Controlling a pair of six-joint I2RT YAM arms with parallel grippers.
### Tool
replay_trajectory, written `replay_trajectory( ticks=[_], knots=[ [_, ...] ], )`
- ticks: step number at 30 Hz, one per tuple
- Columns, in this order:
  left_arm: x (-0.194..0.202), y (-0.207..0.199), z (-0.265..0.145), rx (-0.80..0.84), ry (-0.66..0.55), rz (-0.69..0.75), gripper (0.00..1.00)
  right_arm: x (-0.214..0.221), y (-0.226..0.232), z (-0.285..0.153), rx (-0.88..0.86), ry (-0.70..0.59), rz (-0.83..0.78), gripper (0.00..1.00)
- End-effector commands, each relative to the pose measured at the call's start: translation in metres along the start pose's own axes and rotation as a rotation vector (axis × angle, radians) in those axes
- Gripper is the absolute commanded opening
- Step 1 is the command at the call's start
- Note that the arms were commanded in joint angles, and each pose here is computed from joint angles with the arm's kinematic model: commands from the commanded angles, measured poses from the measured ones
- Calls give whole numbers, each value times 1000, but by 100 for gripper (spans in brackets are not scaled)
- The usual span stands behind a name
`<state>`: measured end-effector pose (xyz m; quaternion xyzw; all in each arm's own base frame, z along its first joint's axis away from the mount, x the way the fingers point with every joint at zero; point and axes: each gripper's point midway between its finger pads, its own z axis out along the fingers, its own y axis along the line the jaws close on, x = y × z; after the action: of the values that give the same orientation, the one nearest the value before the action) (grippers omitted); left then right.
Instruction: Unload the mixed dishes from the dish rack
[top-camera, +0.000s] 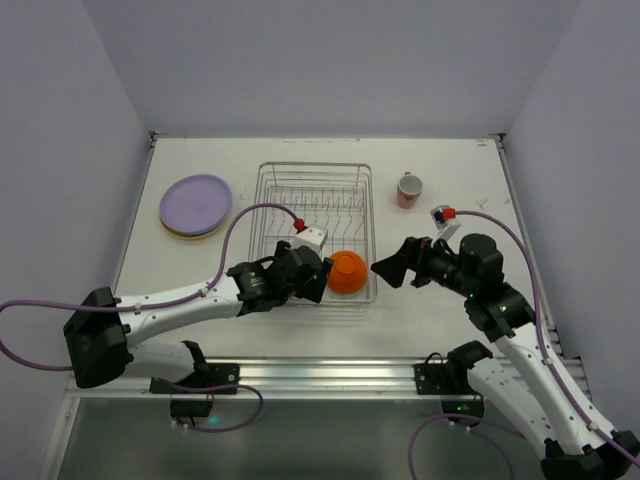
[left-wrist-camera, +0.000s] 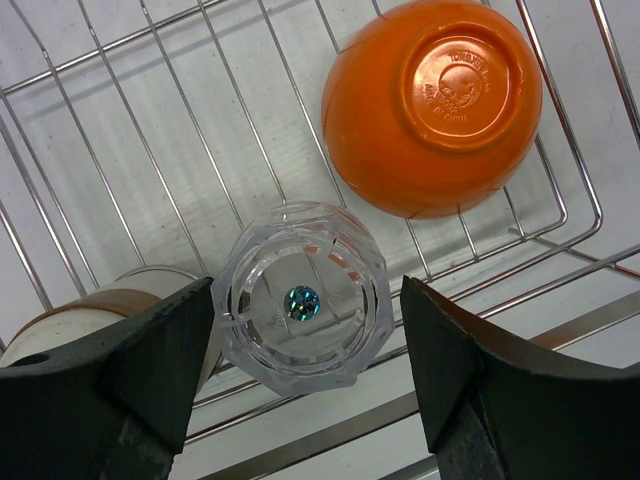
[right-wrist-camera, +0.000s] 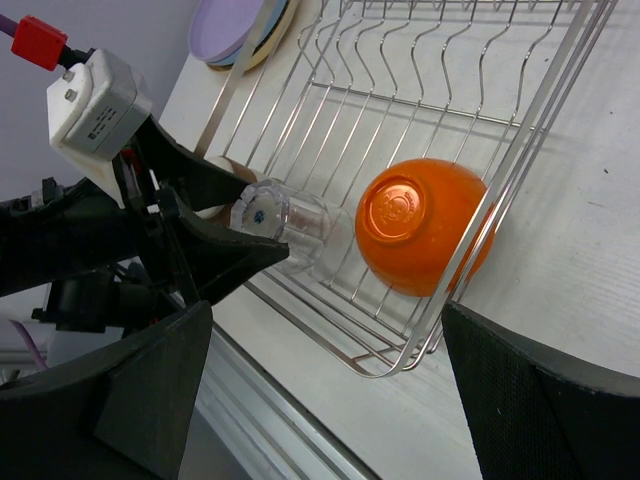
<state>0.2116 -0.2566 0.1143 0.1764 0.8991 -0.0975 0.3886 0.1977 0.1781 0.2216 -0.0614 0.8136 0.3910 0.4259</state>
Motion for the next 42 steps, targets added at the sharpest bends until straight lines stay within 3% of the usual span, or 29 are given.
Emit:
replay_trajectory(
  ticks=[1, 7, 12, 34, 39, 42],
  knots=[
    [-27, -9, -3, 10, -77, -52, 77, -2, 4, -1, -26, -9, -25, 99],
    [-24, -9, -6, 11, -62, -49, 63, -3, 5, -1, -27, -11, -28, 99],
    [-32, -8, -13, 18, -87, -60, 60, -2, 4, 0, -25, -11, -25, 99],
    [-100, -7, -60, 43, -239, -43, 58, -3, 10, 6, -68, -4, -23, 99],
    [-106, -3, -71, 56, -276, -52, 58, -18, 34, -16, -188, -161, -66, 99],
    [-116, -5, -85, 106, -331, -80, 58, -17, 41, -20, -223, -161, -81, 99]
  ],
)
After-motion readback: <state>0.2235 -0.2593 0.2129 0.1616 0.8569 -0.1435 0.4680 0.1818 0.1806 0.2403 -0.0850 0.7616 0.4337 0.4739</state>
